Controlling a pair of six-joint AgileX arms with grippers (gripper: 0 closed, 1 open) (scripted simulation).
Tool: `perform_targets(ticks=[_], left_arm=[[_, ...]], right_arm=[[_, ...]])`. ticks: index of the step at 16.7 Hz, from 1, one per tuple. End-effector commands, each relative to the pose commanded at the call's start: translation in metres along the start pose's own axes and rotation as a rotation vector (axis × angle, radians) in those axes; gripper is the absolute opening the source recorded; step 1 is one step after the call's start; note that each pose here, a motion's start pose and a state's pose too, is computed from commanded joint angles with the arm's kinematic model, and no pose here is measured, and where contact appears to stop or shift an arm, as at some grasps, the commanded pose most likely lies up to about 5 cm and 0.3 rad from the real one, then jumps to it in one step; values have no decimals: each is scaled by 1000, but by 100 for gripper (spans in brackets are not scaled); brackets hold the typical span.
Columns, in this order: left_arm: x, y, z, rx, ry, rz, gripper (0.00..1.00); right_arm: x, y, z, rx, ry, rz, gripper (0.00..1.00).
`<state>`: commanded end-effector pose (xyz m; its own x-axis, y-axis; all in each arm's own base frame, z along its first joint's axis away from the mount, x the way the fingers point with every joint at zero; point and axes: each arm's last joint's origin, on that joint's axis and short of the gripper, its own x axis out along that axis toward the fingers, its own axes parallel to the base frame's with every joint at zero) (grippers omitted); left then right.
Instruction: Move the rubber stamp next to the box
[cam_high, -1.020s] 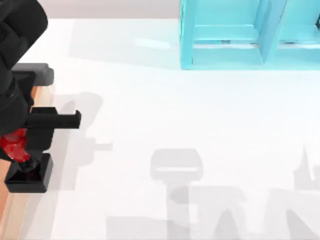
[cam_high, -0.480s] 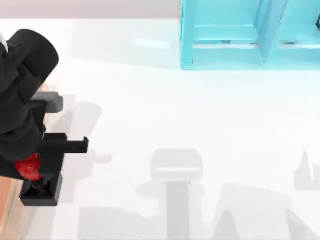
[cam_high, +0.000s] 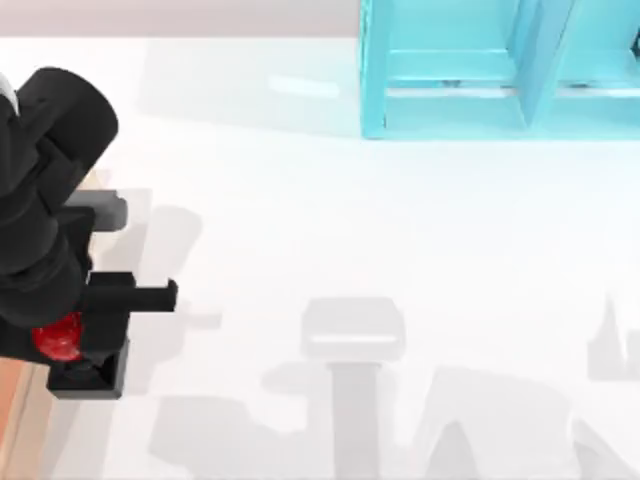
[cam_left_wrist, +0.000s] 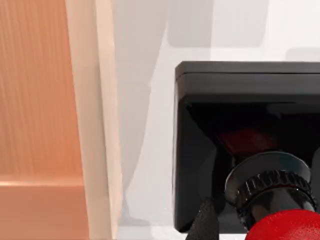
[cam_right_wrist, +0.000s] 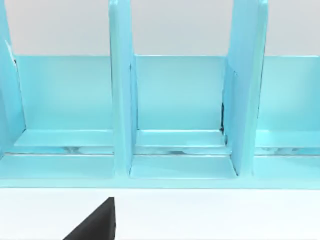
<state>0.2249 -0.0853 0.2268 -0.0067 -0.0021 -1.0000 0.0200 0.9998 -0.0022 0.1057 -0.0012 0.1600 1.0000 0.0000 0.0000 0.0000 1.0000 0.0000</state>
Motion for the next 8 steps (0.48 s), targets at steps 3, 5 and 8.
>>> perform_targets(ticks=[3,5,8], left_arm=[[0,0,0,0,0,0,45],[0,0,0,0,0,0,60],[0,0,0,0,0,0,83]], right_arm=[[0,0,0,0,0,0,100],[0,0,0,0,0,0,100],[0,0,0,0,0,0,100]])
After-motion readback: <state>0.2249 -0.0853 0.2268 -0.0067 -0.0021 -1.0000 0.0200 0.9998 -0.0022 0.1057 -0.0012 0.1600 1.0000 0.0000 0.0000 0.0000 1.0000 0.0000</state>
